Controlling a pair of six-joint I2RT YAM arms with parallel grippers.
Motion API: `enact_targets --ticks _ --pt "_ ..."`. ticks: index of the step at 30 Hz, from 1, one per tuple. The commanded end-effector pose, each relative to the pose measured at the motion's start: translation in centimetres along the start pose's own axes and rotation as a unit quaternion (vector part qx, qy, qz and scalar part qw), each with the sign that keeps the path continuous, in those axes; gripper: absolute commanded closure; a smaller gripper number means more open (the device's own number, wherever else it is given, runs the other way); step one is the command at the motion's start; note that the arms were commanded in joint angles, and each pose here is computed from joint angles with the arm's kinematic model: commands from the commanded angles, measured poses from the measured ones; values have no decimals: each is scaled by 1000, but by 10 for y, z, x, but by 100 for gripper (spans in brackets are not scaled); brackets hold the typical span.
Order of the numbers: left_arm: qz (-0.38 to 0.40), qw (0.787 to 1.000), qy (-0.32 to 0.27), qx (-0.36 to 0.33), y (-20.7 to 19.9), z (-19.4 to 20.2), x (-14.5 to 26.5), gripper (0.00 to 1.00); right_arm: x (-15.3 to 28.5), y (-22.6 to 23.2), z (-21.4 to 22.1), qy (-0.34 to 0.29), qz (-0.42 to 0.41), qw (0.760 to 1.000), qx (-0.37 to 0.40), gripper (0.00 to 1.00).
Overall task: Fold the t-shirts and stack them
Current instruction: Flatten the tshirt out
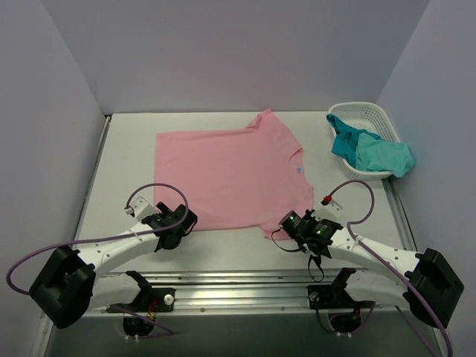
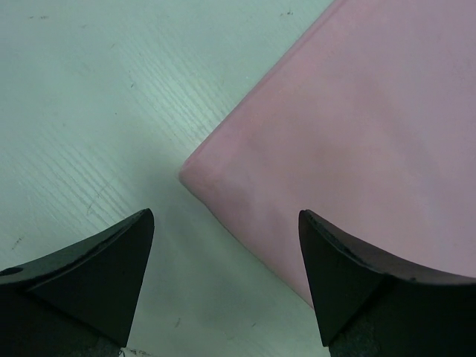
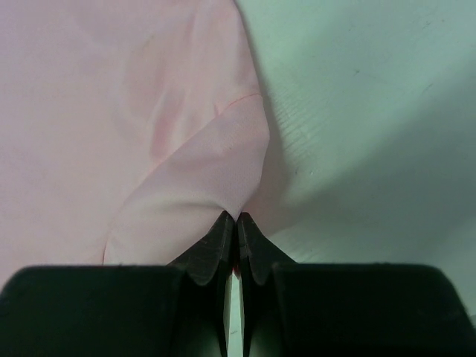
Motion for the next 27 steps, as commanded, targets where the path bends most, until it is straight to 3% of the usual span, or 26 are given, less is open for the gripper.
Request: enact_targets --ticks 1,10,13,23,27 --pt "11 1000 20 5 -9 10 2 13 -2 0 -9 -18 6 1000 20 100" --pt "23 999 34 7 -12 20 6 32 -5 -1 -10 -20 7 999 24 100" --pt "20 999 27 9 -8 20 9 33 -6 0 -11 -19 7 1000 24 100" --pt "4 1000 17 -9 -3 24 13 25 -5 0 -17 -24 8 999 27 100" --pt "5 999 29 -13 -6 38 10 16 -5 -3 -20 -27 10 999 30 100"
Point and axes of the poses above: each gripper's point midway between its finger pads, its own x axis back along the fingers, its own y axis along the line the jaws close on, z = x × y, the point moved 3 cm from there along x, back along the fingers, and after that the axes turned 7 degrees about x, right-handed, at the moved point
